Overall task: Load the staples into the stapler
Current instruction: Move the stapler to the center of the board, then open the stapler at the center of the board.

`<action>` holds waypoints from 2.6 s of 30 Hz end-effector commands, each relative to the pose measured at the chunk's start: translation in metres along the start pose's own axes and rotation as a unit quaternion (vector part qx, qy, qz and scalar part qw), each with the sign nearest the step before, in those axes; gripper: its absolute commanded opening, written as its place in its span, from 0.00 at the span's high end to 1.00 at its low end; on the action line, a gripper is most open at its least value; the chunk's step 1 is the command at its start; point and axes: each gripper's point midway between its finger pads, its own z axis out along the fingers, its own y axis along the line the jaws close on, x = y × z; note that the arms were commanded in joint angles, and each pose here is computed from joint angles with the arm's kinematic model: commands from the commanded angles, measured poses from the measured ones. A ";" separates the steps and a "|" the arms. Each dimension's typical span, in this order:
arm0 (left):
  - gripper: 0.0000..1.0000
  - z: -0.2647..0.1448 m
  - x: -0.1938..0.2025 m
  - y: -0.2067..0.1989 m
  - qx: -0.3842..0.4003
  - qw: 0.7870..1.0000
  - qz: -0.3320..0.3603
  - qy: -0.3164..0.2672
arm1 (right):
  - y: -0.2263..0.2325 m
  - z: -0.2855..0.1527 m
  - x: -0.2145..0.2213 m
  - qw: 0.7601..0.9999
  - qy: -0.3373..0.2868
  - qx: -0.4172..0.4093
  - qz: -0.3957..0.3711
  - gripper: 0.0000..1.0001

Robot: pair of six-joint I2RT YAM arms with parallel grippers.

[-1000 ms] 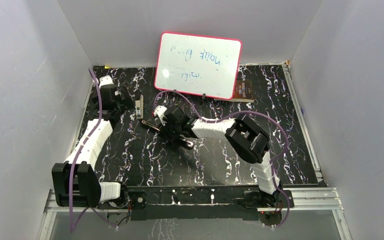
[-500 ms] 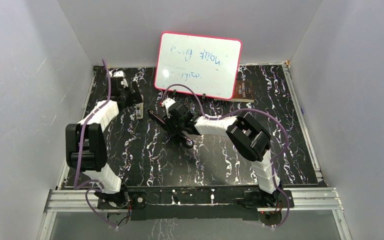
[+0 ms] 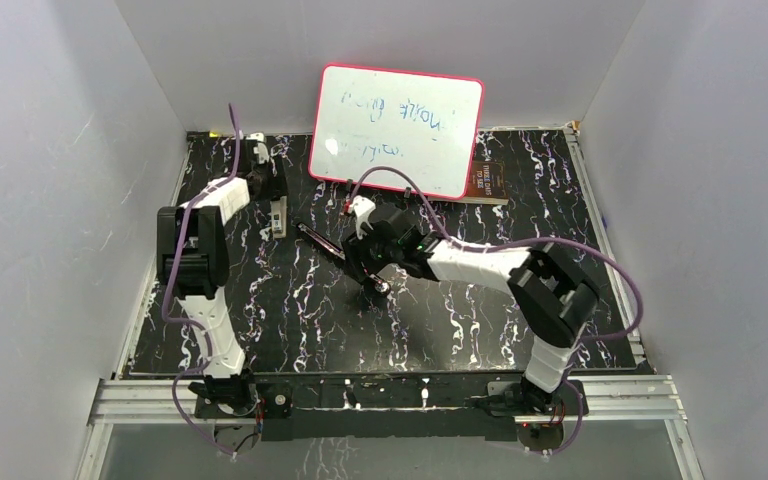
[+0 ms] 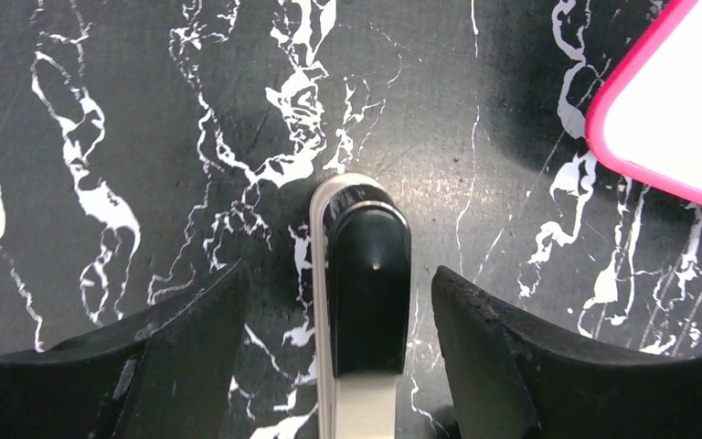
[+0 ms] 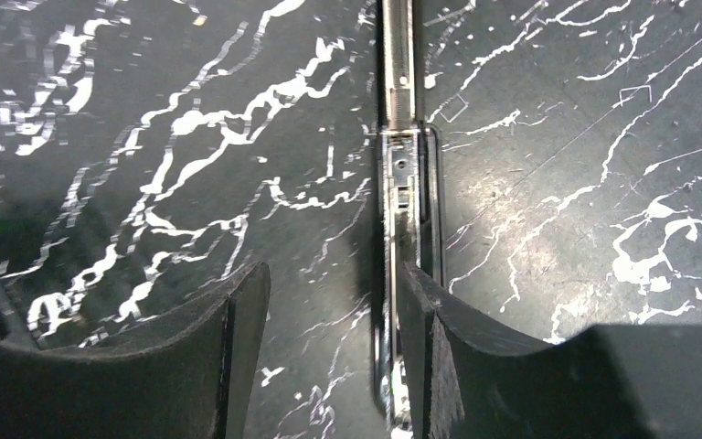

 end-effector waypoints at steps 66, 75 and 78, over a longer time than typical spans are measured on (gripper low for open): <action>1.00 -0.289 0.062 -0.287 0.464 0.821 0.195 -0.268 | -0.044 -0.133 -0.102 0.934 -0.267 0.036 0.237 0.50; 1.00 -0.294 0.060 -0.292 0.474 0.816 0.190 -0.272 | -0.045 -0.117 -0.092 0.939 -0.244 0.033 0.240 0.58; 1.00 -0.296 0.057 -0.292 0.472 0.816 0.186 -0.278 | -0.043 -0.115 -0.092 0.940 -0.241 0.028 0.238 0.72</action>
